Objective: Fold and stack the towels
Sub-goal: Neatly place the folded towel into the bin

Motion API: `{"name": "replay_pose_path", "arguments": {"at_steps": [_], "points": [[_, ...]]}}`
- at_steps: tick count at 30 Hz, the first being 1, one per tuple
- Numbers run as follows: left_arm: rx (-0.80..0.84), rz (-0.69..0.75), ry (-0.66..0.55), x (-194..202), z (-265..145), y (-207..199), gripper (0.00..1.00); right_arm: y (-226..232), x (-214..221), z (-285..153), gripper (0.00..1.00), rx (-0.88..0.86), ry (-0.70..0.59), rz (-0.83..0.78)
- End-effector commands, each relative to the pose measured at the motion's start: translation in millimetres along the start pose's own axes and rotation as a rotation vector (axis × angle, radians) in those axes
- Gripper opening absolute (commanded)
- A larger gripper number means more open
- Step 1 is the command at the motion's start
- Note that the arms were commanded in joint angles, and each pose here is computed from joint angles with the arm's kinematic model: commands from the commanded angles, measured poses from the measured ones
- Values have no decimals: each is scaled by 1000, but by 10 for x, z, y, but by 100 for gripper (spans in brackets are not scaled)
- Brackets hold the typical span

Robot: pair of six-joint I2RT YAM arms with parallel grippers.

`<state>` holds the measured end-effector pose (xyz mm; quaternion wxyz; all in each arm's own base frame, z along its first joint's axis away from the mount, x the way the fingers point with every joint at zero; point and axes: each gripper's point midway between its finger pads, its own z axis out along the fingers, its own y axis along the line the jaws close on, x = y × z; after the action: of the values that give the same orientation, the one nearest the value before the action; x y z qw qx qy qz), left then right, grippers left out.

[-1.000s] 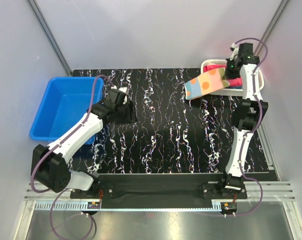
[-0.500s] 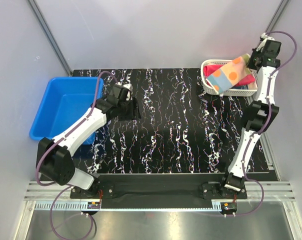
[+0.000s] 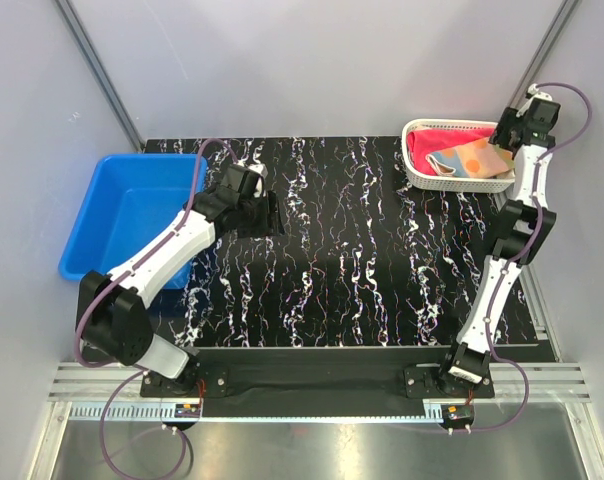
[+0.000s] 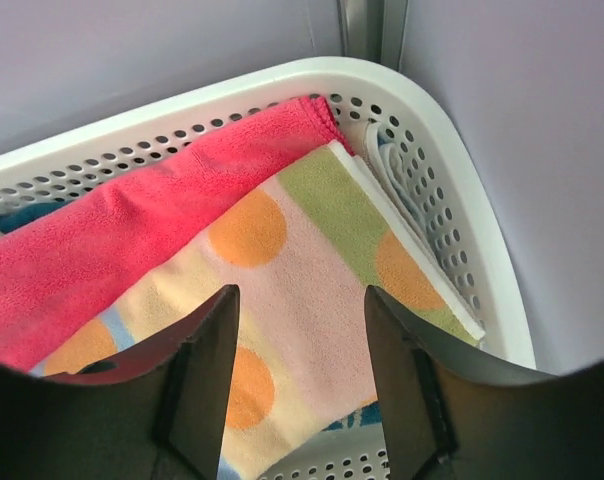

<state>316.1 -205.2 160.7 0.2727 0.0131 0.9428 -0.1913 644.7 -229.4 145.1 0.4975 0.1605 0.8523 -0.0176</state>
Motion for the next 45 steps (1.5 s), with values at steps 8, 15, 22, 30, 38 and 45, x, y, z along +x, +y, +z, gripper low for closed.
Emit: {"name": "replay_pose_path", "arguments": {"at_steps": [8,15,22,30,38,45], "points": [[65,20,-124,-327,-350,-188,63,687,-336,-616,64,-134,-36,-1],[144,17,-167,-343,-610,-322,64,986,348,-709,42,-220,149,89],[140,17,-167,-241,-688,-264,65,1142,845,-711,30,-288,279,123],[137,16,-209,-384,-867,-290,65,1209,417,-979,43,-273,261,104],[269,68,-479,-815,-1635,-576,69,2662,-20,-2747,100,-500,159,19],[279,122,-585,-801,-2200,-564,99,3152,365,-4140,100,-892,162,170]]}}
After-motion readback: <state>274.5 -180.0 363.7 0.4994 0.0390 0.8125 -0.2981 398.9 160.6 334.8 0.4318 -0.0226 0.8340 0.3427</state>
